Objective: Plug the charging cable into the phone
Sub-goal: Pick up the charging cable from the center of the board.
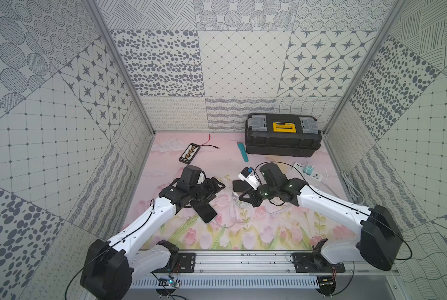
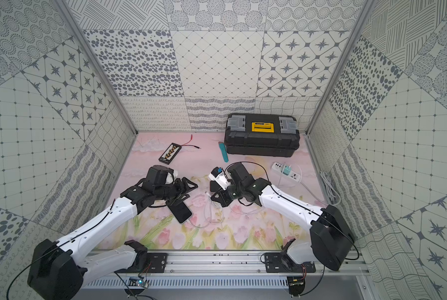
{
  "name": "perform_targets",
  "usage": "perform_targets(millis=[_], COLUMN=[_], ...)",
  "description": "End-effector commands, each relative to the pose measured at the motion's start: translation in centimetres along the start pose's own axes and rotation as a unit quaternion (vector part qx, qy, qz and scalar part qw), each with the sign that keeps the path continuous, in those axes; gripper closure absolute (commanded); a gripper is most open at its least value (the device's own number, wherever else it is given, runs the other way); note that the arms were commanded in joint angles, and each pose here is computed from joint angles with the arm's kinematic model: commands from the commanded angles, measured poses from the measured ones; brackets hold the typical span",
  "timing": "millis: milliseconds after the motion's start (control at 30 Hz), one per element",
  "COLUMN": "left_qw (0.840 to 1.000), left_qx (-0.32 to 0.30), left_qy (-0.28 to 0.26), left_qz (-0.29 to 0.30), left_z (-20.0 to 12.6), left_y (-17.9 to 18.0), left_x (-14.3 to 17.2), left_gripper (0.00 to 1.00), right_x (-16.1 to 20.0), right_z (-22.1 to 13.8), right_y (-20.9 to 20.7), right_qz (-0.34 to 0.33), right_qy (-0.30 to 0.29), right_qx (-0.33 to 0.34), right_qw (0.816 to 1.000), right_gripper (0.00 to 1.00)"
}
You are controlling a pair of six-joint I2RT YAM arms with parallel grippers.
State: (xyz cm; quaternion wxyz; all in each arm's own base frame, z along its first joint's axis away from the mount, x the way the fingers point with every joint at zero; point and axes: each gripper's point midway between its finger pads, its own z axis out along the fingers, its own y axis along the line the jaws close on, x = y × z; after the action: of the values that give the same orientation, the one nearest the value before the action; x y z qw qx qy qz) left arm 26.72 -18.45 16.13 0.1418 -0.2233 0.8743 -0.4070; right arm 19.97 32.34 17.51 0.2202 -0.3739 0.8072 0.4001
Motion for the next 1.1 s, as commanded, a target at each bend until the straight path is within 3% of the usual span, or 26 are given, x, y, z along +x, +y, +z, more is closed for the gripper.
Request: perform_targets(millis=[0, 400, 500, 667, 1067], left_qw=[0.983, 0.958, 0.951, 0.945, 0.943], left_qx=[0.143, 0.233, 0.253, 0.265, 0.264], left_qy=[0.043, 0.072, 0.081, 0.097, 0.112], left_qz=[0.102, 0.153, 0.158, 0.167, 0.170], left_z=[-1.6, -3.1, -3.4, -3.5, -3.0], left_y=[-5.8, -8.4, -8.8, -8.8, -7.9], left_x=[2.3, 4.9, 5.5, 6.5, 7.6], left_gripper=[0.29, 0.42, 0.49, 0.68, 0.71], right_x=[-0.9, -1.1, -1.2, -1.3, -1.7], right_z=[-0.9, -2.0, -2.1, -2.1, -1.9], right_y=[3.3, 5.2, 5.2, 5.3, 5.0], right_qz=[-0.030, -0.057, -0.059, -0.057, -0.041], right_qy=[-0.033, -0.063, -0.065, -0.065, -0.068], right_qx=[-0.069, -0.104, -0.103, -0.104, -0.099], right_qw=[0.997, 0.991, 0.991, 0.991, 0.992], right_gripper=[1.00, 1.00, 1.00, 1.00, 1.00])
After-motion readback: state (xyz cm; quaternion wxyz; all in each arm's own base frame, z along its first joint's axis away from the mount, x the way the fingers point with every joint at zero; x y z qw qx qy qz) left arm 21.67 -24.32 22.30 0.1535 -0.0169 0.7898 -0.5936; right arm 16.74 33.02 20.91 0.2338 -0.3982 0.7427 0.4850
